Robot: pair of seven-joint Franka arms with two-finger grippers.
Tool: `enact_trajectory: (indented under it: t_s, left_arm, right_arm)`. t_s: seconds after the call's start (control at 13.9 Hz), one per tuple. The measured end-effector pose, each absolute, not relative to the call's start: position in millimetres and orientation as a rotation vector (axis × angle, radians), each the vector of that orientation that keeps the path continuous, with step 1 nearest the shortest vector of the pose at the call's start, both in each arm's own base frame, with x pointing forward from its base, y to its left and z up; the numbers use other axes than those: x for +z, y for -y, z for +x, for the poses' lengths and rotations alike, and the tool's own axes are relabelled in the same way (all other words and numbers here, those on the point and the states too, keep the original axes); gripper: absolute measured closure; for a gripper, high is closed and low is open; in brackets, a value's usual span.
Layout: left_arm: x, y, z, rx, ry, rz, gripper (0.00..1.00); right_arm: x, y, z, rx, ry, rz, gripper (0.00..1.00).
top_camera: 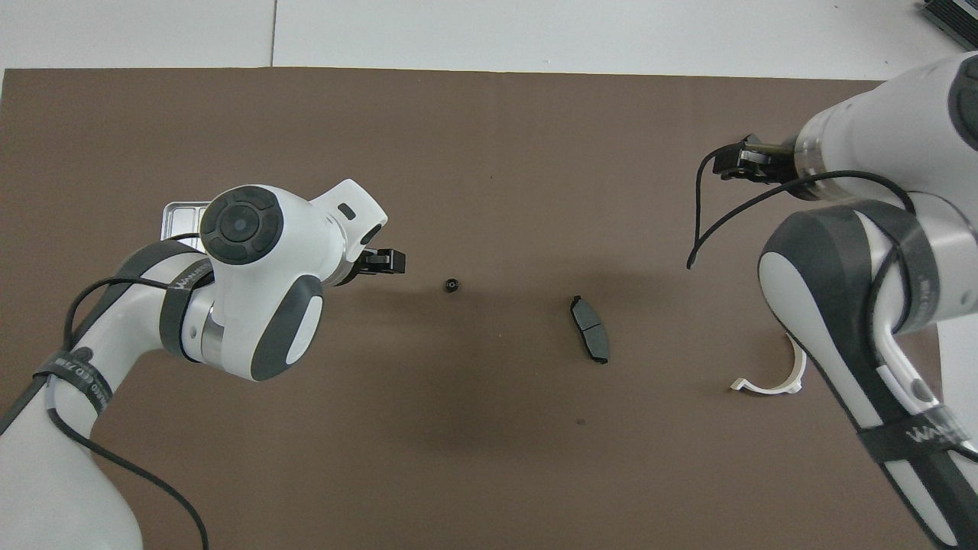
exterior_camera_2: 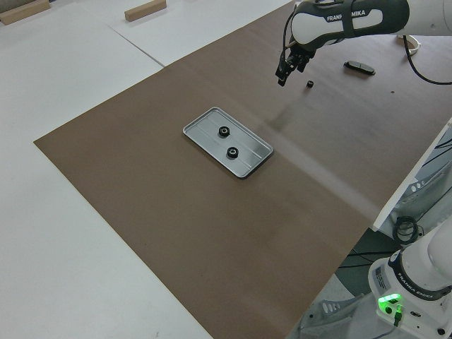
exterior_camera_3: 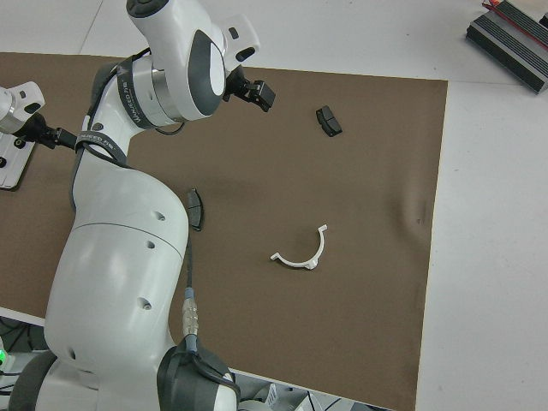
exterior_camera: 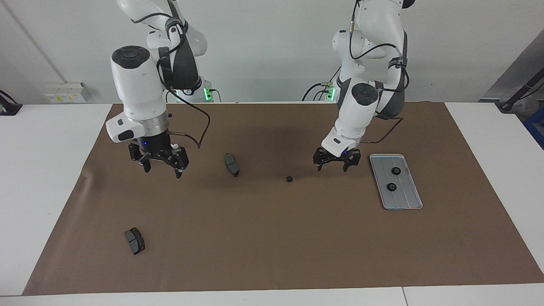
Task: Pick bearing gear from pile to tray
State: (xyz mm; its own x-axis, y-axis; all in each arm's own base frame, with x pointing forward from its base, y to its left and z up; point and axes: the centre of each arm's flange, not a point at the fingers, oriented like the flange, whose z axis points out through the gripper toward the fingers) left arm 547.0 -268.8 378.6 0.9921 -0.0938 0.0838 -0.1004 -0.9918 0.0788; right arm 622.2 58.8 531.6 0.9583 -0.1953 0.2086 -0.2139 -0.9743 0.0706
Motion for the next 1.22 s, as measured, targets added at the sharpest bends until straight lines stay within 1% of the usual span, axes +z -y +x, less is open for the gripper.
enact_trajectory:
  t_s: [0.07, 0.22, 0.29, 0.36, 0.57, 0.79, 0.93, 1.0, 1.08, 1.15, 1.22]
  left_arm:
    - [375.3, 288.6, 548.3, 0.121, 0.134, 3.046, 0.02]
    - [362.4, 324.7, 552.0, 0.112, 0.126, 3.035, 0.06]
    - [356.4, 337.7, 553.8, 0.108, 0.134, 3.031, 0.06]
    - [352.7, 347.2, 556.2, 0.107, 0.142, 3.026, 0.08]
    - [342.8, 365.3, 559.1, 0.100, 0.172, 3.021, 0.09]
    - [330.4, 372.4, 555.5, 0.075, 0.189, 3.028, 0.10]
    - [322.9, 376.0, 551.0, 0.057, 0.202, 3.034, 0.14]
    - [319.5, 377.4, 548.3, 0.047, 0.208, 3.037, 0.14]
    - [316.2, 379.1, 544.9, 0.038, 0.216, 3.040, 0.18]
    - [313.0, 380.3, 541.7, 0.028, 0.222, 3.044, 0.18]
    - [309.3, 381.2, 538.4, 0.017, 0.228, 3.048, 0.20]
  right_arm:
    - [541.1, -44.3, 616.0, 0.284, 0.311, 3.006, 0.00]
    - [556.6, -19.0, 604.6, 0.241, 0.318, 3.017, 0.00]
    - [564.1, -5.3, 598.3, 0.217, 0.308, 3.032, 0.00]
    - [573.2, 11.1, 590.7, 0.195, 0.285, 3.045, 0.00]
    - [603.2, 53.0, 566.8, 0.137, 0.277, 3.069, 0.00]
    - [633.2, 63.4, 551.1, 0.063, 0.306, 3.082, 0.00]
    - [631.7, 63.9, 547.9, 0.021, 0.301, 3.085, 0.00]
    - [626.2, 61.5, 548.0, 0.003, 0.294, 3.086, 0.00]
    - [621.8, 57.6, 548.3, -0.009, 0.283, 3.087, 0.00]
    - [619.7, 54.2, 548.6, -0.016, 0.273, 3.088, 0.00]
    - [618.9, 51.7, 548.7, -0.019, 0.266, 3.088, 0.00]
